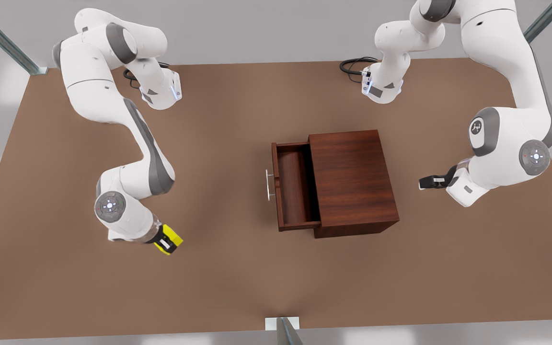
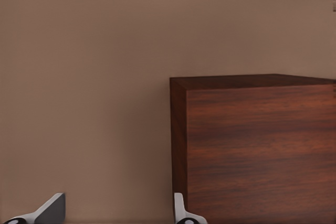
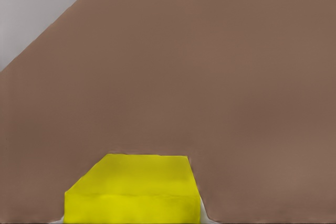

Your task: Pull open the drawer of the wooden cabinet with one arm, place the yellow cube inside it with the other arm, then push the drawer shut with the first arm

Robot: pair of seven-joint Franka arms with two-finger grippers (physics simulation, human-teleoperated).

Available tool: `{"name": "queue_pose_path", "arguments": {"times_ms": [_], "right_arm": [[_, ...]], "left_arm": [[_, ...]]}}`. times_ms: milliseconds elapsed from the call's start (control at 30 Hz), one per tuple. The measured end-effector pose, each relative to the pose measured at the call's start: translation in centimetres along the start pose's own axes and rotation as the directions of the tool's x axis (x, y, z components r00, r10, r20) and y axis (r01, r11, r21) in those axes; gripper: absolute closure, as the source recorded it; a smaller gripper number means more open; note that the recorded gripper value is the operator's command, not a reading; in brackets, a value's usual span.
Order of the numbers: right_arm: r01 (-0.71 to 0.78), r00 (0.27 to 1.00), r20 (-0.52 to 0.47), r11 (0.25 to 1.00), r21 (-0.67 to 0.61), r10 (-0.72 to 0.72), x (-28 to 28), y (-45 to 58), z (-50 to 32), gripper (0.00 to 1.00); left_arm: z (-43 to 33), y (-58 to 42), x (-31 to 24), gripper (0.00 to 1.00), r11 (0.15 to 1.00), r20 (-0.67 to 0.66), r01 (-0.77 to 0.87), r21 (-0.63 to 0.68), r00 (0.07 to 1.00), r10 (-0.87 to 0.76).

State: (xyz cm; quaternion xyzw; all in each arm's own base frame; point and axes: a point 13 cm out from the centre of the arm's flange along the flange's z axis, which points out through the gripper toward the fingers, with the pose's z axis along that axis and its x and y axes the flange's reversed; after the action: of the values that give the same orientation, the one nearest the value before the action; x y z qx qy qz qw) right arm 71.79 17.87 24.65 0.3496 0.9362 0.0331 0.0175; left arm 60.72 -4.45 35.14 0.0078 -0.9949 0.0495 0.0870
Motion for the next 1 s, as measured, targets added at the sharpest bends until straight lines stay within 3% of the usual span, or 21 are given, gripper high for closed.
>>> {"name": "queue_pose_path", "arguments": {"times_ms": [233,533,767,1000], "right_arm": [[0.066,0.997,-0.052,0.997,0.043,-0.064,14.1,7.5,-2.9,0.45],[0.036,0.996,-0.084,0.999,0.033,-0.034,31.2,14.6,-3.6,0.45],[-0.058,0.993,-0.099,0.998,0.029,0.061,39.0,17.1,-1.5,0.45],[-0.177,0.979,-0.101,0.984,0.026,0.178,41.1,18.3,-0.1,0.45]], "left_arm": [[-0.1,0.0,0.0,0.0,1.0,0.001,-0.01,0.0,1.0,0.01],[0.0,0.0,0.0,0.0,1.0,0.0,-0.018,0.0,1.0,0.018],[0.3,0.0,0.1,0.0,1.0,-0.006,-0.021,0.0,1.0,0.021],[0.3,0.0,0.2,0.0,1.0,-0.006,-0.023,-0.001,1.0,0.023]]}}
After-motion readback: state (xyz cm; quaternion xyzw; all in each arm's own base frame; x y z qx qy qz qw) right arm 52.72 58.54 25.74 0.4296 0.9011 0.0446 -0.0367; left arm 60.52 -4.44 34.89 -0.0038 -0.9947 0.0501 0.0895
